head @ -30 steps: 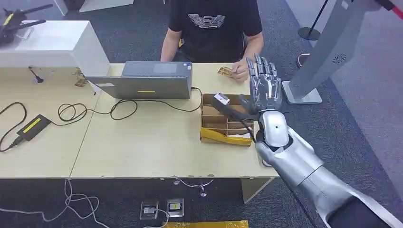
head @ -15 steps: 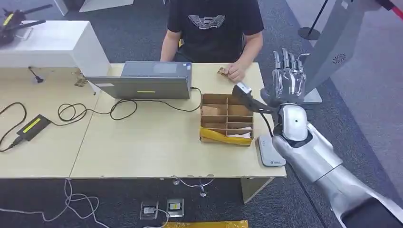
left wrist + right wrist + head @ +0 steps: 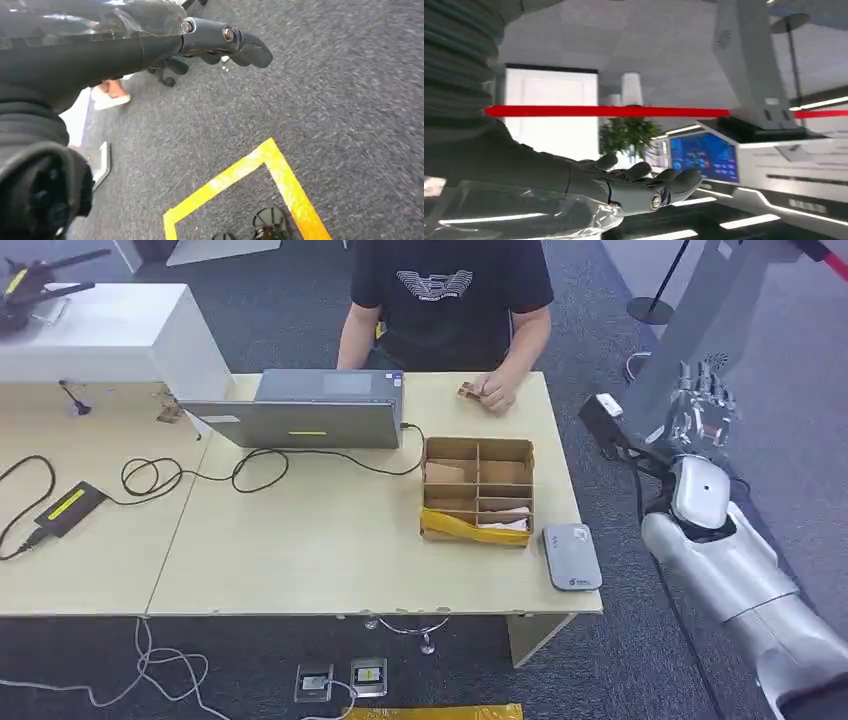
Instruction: Pass the card to the sensor for recognition and then transmit it.
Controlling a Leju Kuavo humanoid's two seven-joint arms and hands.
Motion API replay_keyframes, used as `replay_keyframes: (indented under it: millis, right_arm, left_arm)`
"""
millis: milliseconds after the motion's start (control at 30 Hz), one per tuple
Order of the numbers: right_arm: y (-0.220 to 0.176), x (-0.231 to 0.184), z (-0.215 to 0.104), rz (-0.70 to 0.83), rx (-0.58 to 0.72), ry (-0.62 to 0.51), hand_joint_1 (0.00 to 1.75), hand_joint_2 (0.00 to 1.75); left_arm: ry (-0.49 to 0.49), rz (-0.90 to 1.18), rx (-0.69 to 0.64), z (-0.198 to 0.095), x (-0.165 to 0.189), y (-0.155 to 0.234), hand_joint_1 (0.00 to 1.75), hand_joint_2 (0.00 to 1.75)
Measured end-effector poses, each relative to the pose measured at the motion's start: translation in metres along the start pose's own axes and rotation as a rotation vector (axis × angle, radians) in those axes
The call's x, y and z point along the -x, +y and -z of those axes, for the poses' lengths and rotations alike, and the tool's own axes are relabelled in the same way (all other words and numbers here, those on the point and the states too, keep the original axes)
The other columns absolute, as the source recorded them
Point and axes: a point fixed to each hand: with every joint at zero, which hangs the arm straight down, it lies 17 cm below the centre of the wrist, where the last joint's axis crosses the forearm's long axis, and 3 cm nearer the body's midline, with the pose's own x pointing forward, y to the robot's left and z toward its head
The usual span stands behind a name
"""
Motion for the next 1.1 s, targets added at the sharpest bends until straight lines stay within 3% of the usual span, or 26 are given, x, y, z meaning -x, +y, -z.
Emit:
replay_keyframes:
  millis: [300,767,800,1100]
  right_arm:
    - [0.021,0.095,0.005,-0.077,-0.050,0.174,0.00,1.75]
    - [0.063,0.208,-0.033,-0.058,-0.133,0.454,0.00,1.75]
    - [0.065,0.217,-0.038,-0.049,-0.138,0.479,0.00,0.00]
    - [0.107,0.307,-0.113,0.064,-0.232,0.759,0.00,0.00]
  left_arm:
    - [0.050,-0.039,-0.020,0.006,0.016,0.011,0.00,0.00]
    - [0.111,-0.100,-0.034,0.009,0.030,0.017,0.00,0.00]
    - [0.114,-0.103,-0.035,0.009,0.031,0.017,0.00,0.00]
    - [0.135,-0.128,-0.037,0.009,0.035,0.018,0.00,0.00]
